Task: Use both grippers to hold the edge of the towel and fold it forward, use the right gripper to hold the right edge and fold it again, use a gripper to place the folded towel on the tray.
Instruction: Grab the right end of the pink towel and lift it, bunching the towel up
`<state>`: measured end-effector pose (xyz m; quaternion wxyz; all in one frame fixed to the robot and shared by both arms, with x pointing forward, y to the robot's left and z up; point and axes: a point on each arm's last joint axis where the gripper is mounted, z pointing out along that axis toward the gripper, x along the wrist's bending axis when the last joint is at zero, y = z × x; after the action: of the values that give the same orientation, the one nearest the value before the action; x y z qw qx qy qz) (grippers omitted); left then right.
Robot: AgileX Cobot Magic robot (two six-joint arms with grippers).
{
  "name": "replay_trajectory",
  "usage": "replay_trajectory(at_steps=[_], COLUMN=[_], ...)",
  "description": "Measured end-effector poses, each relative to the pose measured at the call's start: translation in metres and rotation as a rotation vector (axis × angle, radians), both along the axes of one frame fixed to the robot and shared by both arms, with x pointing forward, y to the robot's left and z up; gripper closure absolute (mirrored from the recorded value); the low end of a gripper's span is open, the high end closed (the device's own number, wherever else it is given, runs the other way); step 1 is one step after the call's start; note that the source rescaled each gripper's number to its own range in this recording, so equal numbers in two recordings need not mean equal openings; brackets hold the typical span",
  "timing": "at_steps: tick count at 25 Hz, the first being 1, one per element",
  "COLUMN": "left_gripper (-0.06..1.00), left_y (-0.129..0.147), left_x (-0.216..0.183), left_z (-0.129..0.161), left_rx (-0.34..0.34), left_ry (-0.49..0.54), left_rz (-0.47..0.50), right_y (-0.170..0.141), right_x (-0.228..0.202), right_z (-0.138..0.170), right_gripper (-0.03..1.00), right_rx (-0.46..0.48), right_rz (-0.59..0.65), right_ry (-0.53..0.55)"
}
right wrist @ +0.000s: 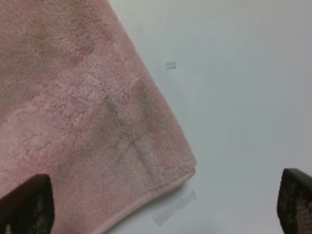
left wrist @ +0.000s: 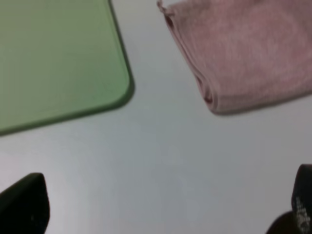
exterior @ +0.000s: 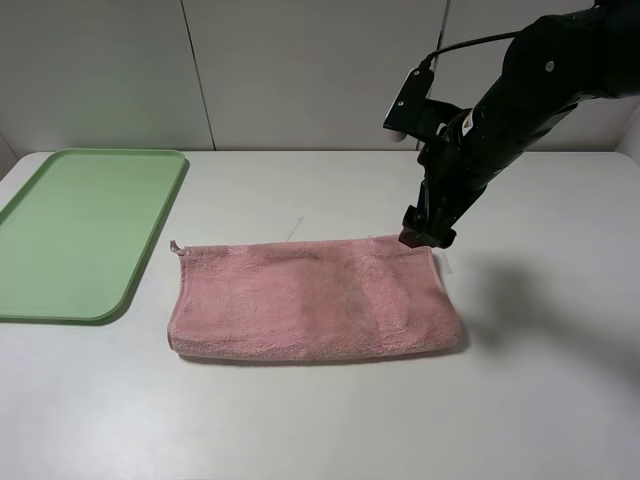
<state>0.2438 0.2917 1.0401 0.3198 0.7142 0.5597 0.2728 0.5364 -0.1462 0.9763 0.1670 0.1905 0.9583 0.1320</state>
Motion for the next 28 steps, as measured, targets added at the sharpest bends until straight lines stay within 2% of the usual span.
replay_trajectory(at_steps=[4,15,22,28], left_gripper=[-0.06,-0.06,-0.06,-0.06], left_y=[0.001,0.002,0.002,0.002], left_x=[-0.014,-0.016,-0.016,-0.016], left_z=[0.0,0.0,0.0,0.0], left_rx=[-0.005,0.0,0.003,0.004], left_ry=[-0.097,-0.111,-0.112,-0.112], left_rz=[0.001,0.004,0.006,0.006], right_y=[0.0,0.0,0.0,-0.003], right_x=[0.0,0.0,0.0,-0.006], right_z=[0.0,0.0,0.0,-0.005], right_gripper=[-0.03,-0.03,-0.03,-0.03], right_rx=[0.002,0.009,0.043,0.064], right_rz=[-0.004,-0.021,-0.111,-0.263], right_ry=[0.001,0.004,0.027,0.114])
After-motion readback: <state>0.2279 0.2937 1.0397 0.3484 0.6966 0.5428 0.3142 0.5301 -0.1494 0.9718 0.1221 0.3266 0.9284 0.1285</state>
